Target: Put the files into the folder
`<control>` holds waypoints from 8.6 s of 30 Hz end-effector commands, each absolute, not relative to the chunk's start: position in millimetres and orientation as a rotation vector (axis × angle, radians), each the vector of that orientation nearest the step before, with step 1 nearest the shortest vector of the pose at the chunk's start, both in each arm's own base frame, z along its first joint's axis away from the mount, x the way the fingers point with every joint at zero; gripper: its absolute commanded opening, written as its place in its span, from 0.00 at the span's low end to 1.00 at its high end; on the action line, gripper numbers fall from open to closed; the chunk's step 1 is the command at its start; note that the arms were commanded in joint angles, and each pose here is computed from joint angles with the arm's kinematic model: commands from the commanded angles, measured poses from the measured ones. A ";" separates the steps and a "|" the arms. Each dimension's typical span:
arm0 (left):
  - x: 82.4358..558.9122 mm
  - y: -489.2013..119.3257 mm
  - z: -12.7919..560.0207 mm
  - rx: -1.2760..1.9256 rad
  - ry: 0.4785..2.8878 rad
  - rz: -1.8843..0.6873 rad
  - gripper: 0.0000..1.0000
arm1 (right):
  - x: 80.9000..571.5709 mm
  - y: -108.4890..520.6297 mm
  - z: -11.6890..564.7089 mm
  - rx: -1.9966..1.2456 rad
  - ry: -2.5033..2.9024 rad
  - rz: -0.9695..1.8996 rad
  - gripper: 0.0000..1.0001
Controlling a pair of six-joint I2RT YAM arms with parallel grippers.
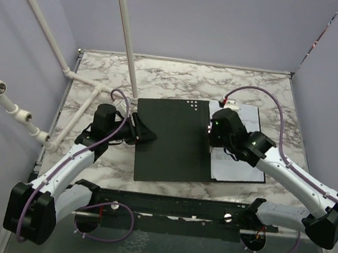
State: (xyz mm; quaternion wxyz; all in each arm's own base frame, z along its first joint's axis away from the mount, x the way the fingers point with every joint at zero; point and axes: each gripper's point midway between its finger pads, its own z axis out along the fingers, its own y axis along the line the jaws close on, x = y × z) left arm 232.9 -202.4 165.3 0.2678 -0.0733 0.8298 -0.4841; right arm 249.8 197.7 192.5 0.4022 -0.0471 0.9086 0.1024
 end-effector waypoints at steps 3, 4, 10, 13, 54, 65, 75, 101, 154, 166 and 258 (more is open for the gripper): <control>222.2 -208.6 184.0 -0.164 2.185 -1.437 0.23 | 257.1 198.0 196.4 -0.123 2.285 0.230 0.00; 222.5 -208.2 183.6 -0.171 2.188 -1.436 0.08 | 256.9 197.3 193.3 -0.125 2.291 0.221 0.00; 226.5 -202.4 177.9 -0.189 2.238 -1.370 0.00 | 254.9 194.6 160.3 -0.126 2.355 0.161 0.00; 228.8 -198.4 179.7 -0.183 2.257 -1.316 0.00 | 254.0 196.4 141.1 -0.127 2.397 0.139 0.00; 217.7 -110.0 169.9 -0.060 2.570 -0.504 0.01 | 278.4 185.2 67.0 -0.105 2.554 0.117 0.88; 210.0 -101.6 173.9 -0.046 2.585 -0.452 0.05 | 242.4 199.9 21.1 -0.053 2.669 0.350 0.93; 217.2 -123.6 194.9 -0.028 2.529 -0.615 0.23 | 222.7 220.0 8.2 -0.039 2.715 0.560 0.93; 227.9 -233.3 271.3 -0.025 2.066 -1.447 0.72 | 204.2 227.7 21.9 0.002 2.678 0.738 0.93; 239.1 -168.7 96.0 -0.280 2.518 -0.521 0.85 | 212.0 206.9 75.7 0.039 2.533 0.586 0.78; 207.7 -165.1 50.7 -0.336 2.639 -0.549 0.88 | 199.2 226.7 27.4 0.083 2.638 0.687 0.79; 268.0 -120.4 282.2 -0.004 1.768 -0.420 0.99 | 222.7 95.4 293.8 0.096 1.728 0.460 1.00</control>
